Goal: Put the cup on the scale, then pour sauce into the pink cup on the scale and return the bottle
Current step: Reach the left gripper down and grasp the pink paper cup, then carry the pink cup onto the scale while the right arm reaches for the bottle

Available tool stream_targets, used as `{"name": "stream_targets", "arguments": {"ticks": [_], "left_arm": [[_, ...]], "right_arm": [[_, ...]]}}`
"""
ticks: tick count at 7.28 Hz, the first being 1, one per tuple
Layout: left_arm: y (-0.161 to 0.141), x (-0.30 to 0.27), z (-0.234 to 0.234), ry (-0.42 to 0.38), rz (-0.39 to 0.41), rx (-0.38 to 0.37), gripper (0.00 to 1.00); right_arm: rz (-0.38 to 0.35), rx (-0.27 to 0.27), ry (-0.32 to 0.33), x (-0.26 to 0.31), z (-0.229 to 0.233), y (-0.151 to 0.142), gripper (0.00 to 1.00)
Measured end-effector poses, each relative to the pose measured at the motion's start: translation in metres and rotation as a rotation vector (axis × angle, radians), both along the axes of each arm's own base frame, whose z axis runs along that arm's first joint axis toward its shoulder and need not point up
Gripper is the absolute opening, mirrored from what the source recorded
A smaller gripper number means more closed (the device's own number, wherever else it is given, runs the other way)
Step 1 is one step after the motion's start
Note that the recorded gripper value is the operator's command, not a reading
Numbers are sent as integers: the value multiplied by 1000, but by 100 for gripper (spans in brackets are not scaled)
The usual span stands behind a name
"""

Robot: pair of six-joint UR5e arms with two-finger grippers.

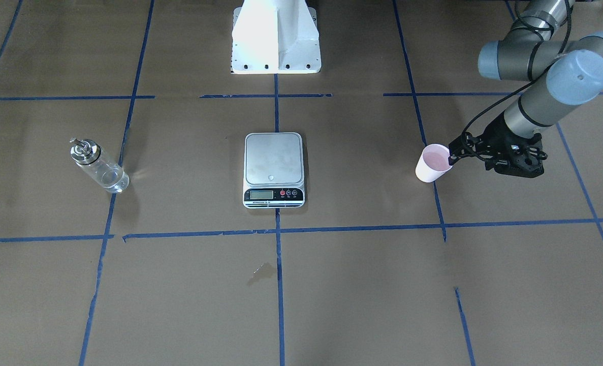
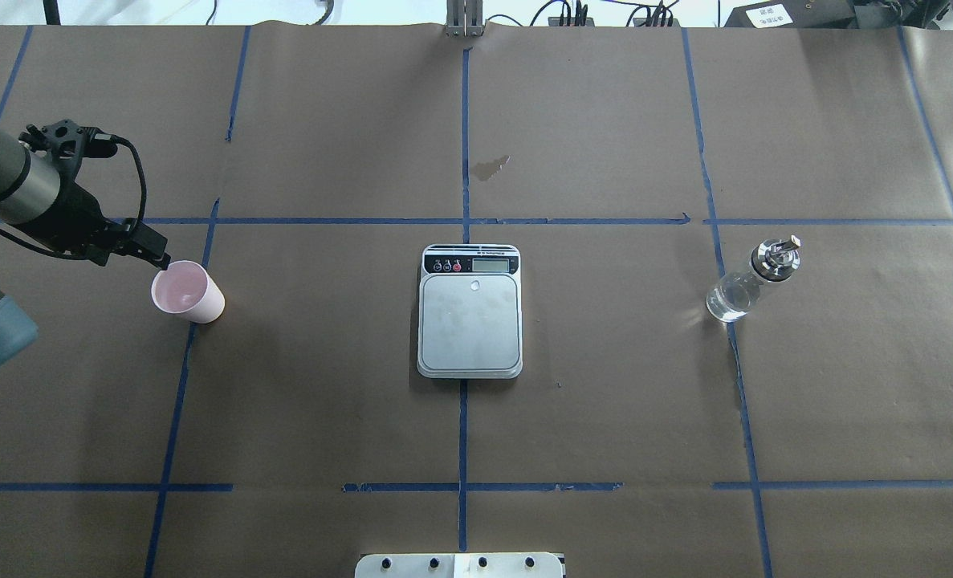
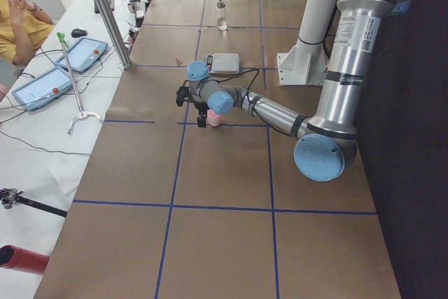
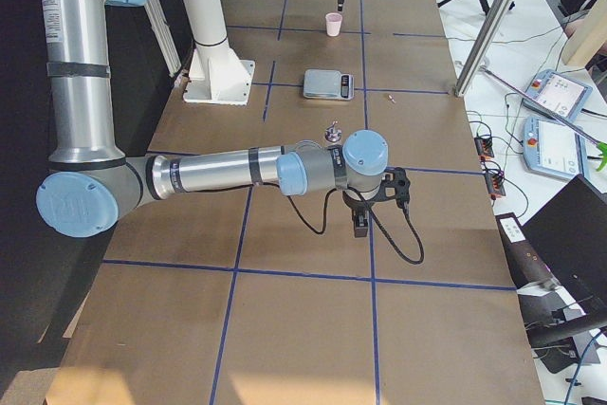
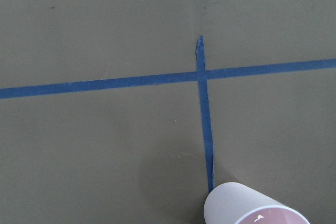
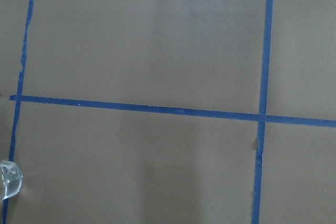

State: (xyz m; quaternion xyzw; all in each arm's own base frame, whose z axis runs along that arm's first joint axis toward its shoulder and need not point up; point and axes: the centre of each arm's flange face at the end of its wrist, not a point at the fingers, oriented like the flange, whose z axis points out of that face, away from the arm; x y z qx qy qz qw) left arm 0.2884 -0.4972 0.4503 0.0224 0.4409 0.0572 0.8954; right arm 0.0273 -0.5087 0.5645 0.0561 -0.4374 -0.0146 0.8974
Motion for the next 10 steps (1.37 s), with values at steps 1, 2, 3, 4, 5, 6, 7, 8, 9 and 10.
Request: {"name": "stream_targets", "arguments": {"ticks": [1, 2, 3, 4, 5, 6, 7, 8, 9, 10], "left_arm": [[6, 10, 1, -3, 13, -8, 87], [10, 18, 2, -6, 22, -17, 45], [12, 22, 3, -8, 26, -22, 5], [12, 24, 5, -11, 28, -26, 0], [12, 26, 6, -12, 30, -27, 0], [11, 28, 4, -11, 32, -27, 0], [9, 30, -1, -6, 32, -28, 0], [6, 35, -19, 11, 26, -36, 0], [-3, 43, -63, 43, 0, -68, 0], [-14, 54, -123, 80, -46, -110, 0]], "right_arm": [[-1, 1, -2, 0, -1, 0, 100], [-1, 1, -4, -1, -1, 0, 100], [-2, 1, -5, -1, -2, 0, 100], [-3, 1, -6, -2, -2, 0, 100], [-4, 2, -6, -2, -2, 0, 100], [-4, 3, -6, -2, -2, 0, 100], [-5, 3, -6, -3, -3, 0, 100], [-6, 7, -10, -3, -5, 0, 100], [-11, 17, -25, -5, -11, -1, 100], [-29, 33, -56, -13, -23, -2, 100]]}}
